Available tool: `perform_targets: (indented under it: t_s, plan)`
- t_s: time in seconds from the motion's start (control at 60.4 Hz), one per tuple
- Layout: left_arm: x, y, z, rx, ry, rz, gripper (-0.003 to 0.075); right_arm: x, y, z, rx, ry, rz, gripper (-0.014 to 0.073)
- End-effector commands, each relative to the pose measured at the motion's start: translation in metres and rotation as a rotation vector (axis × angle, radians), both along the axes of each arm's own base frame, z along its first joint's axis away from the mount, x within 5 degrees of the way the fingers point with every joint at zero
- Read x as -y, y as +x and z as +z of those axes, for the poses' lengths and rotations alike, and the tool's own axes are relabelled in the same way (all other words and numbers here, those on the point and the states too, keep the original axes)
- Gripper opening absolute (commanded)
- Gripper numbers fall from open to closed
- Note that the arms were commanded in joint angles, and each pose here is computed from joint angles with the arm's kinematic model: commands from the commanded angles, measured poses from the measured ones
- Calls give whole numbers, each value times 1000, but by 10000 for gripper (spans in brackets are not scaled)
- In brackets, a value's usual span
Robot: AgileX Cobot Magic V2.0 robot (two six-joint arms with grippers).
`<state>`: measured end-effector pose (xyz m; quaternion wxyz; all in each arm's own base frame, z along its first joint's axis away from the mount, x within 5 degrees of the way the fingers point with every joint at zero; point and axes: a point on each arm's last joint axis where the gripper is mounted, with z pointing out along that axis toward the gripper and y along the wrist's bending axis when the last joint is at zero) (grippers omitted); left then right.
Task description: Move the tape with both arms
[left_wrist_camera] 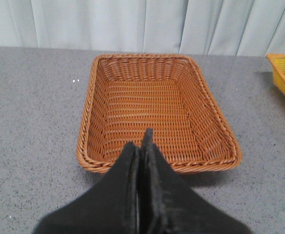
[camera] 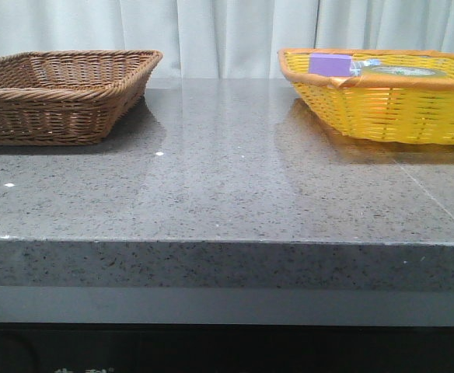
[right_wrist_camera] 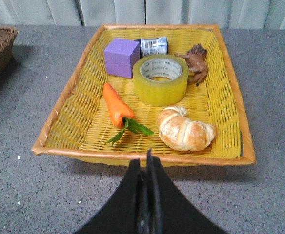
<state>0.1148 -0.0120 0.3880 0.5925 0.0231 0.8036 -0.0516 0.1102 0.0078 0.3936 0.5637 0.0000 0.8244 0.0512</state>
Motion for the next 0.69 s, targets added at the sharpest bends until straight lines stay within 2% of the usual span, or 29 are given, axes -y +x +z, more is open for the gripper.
perform_targets:
  t_s: [0.0,0.248,0.314,0.347,0.414,0.447,0.513,0.563,0.612,0.678]
  plan:
    - [1,6,14,75,-25,-2,-20,2,7,13,67,-8,-15,-71]
    - [2,22,7,13,-20,-2,-17,1,22,-1,-68,-14,-8,-66]
    - [2,25,5,1,-7,1,20,1,22,-3,-90,-21,-7,-38]
    - [2,27,4,-6,1,3,67,2,23,-5,-105,-23,-7,0]
    - [2,30,2,-13,6,3,209,2,26,-7,-123,-25,-7,130]
    - [2,30,2,-13,6,3,311,2,26,-7,-123,-27,-6,235]
    - [2,31,3,-8,6,3,451,2,26,-7,-119,-27,-7,417]
    - [2,31,3,-5,5,4,501,2,27,-7,-116,-27,-7,519]
    - [2,31,3,0,5,4,508,2,27,-7,-116,-27,-7,593]
    - [2,31,4,2,5,4,494,2,27,-7,-116,-27,-7,622]
